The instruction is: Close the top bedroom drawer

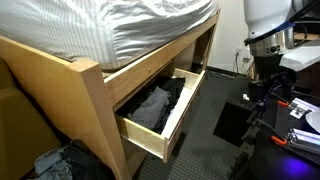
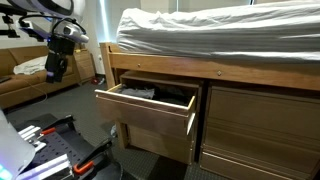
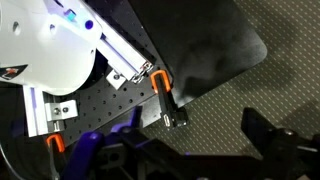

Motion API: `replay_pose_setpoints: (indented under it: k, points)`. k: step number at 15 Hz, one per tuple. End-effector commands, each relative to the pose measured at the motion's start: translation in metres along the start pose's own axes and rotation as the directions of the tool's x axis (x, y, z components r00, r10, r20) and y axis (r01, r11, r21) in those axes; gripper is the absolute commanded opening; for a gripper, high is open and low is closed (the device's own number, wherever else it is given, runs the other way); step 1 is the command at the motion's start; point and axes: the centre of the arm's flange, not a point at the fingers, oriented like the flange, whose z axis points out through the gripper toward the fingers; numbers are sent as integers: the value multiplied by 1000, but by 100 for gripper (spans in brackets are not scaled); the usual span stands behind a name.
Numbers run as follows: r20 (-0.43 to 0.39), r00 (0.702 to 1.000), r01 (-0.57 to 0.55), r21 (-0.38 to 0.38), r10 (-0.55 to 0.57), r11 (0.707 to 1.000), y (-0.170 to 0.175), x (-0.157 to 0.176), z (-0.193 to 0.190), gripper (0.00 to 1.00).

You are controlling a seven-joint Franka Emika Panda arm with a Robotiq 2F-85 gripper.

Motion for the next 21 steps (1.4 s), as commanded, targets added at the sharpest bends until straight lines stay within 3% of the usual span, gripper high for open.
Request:
replay_pose_setpoints:
  k: [1,4,9,13,14,17,19,20,21]
  points:
    - [0,1000,0,0,0,1000,0,0,0,100]
    - [45,999,29,-38,-27,999,-55,50,32,100]
    - [256,966,3,-156,38,988,-75,78,97,100]
    - [341,936,-19,-180,81,983,-117,118,82,100]
    - [276,958,-26,-163,71,986,-72,83,94,100]
    - [316,945,-27,-172,82,985,-95,104,93,100]
    - [212,969,-94,-143,124,985,-107,119,97,100]
    - [163,973,-139,-142,162,980,-48,64,119,100]
    - [124,973,-181,-119,196,976,-48,65,126,100]
